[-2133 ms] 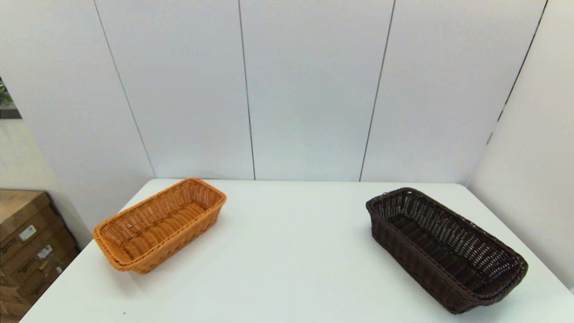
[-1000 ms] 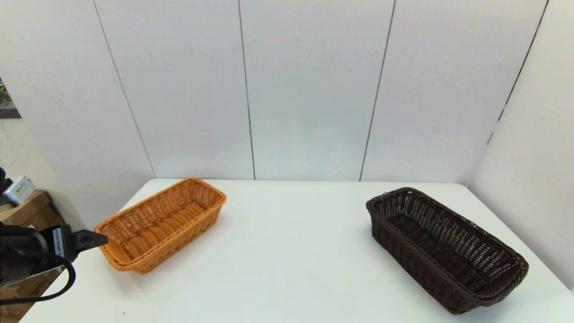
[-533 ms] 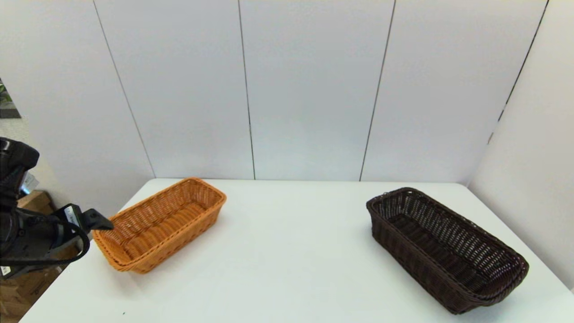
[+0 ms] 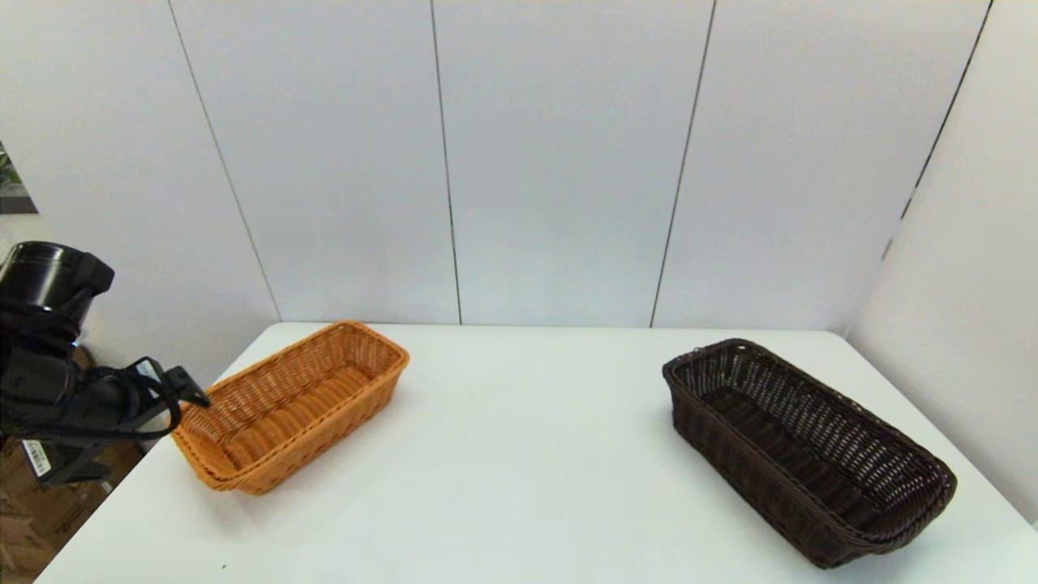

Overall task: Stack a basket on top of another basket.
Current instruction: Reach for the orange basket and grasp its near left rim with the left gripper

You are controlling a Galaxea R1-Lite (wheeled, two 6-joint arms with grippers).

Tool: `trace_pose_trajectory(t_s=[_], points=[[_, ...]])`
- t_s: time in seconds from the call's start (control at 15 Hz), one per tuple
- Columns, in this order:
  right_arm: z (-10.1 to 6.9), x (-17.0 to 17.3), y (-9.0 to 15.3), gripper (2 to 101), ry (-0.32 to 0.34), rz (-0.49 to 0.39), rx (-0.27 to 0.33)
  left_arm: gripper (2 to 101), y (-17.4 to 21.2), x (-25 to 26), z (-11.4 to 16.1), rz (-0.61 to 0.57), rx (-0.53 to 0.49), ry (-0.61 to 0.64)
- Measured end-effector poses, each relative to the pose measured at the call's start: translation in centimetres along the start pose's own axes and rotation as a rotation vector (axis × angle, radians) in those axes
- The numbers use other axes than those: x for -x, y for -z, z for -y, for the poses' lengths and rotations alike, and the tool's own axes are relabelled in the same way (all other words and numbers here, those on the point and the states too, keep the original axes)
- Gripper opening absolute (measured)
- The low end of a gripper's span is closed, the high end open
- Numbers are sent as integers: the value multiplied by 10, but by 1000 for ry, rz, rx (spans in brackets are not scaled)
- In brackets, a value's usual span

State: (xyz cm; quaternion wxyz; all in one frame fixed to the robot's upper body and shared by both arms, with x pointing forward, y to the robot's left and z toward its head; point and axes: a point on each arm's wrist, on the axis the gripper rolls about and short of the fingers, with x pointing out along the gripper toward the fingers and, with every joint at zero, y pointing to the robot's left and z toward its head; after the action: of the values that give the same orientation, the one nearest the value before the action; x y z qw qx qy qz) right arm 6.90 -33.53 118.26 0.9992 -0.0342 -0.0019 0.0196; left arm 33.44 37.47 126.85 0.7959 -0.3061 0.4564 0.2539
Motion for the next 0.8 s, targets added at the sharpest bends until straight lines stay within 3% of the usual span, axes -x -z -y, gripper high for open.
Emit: trace_pose_trajectory(t_s=[0.8], points=[[0,0,0,974,0,0,0,978,-19,-70,-1,-115,24,-109]])
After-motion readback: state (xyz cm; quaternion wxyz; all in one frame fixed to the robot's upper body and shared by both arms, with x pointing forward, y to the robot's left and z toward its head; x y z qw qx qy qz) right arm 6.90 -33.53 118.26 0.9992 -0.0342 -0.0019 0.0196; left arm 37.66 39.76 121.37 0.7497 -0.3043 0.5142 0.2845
